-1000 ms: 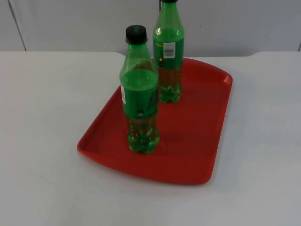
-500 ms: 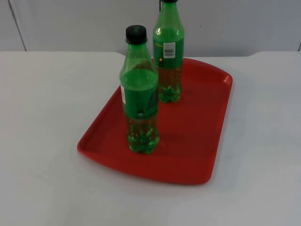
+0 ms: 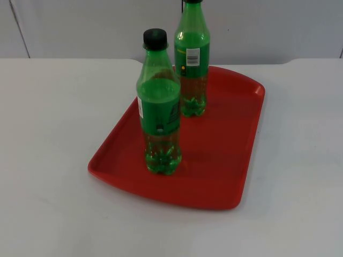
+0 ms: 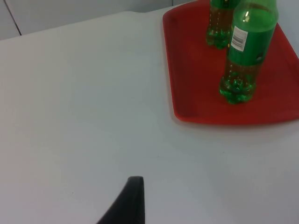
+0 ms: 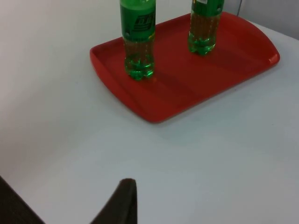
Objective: Place the bottle upright on the tray.
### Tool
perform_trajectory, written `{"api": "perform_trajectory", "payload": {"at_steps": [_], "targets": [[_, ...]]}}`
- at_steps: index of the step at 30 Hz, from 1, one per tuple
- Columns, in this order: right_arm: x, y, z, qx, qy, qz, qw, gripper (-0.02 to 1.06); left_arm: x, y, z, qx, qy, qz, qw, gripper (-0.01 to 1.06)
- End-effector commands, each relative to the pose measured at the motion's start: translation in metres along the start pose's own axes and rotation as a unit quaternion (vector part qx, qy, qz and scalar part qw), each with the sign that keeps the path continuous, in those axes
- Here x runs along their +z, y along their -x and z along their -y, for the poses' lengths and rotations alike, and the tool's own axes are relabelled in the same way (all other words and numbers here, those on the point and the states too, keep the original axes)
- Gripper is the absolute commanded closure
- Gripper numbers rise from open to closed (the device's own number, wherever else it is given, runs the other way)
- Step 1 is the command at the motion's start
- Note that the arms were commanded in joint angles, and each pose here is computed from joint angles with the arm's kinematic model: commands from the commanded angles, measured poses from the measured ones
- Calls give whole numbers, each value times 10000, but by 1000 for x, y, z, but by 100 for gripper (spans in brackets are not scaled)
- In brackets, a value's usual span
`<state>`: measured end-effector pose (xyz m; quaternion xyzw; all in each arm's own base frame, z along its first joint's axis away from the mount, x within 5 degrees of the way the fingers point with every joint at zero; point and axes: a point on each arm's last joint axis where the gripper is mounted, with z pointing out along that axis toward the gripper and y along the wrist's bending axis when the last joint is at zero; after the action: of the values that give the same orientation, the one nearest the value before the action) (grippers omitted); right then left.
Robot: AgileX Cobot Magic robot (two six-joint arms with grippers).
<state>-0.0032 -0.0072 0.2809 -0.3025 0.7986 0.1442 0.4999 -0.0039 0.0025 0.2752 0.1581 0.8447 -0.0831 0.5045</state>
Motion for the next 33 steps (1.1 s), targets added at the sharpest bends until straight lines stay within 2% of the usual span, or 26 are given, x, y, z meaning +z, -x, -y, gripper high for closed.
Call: {"api": "perform_trajectory", "payload": {"at_steps": [1, 14, 24, 33], "targets": [[0, -1, 0, 21, -16, 9, 10000, -1, 0, -1, 0, -29, 2, 13, 10000, 0], [0, -1, 0, 65, -83, 4, 9999, -1, 0, -1, 0, -29, 2, 13, 10000, 0], [-1, -1, -2, 471, -868, -59, 9951, -1, 0, -1, 0, -29, 2, 13, 10000, 0], [-1, -1, -3, 851, -1605, -117, 9833, -1, 0, -1, 0, -29, 2, 13, 10000, 0]]}}
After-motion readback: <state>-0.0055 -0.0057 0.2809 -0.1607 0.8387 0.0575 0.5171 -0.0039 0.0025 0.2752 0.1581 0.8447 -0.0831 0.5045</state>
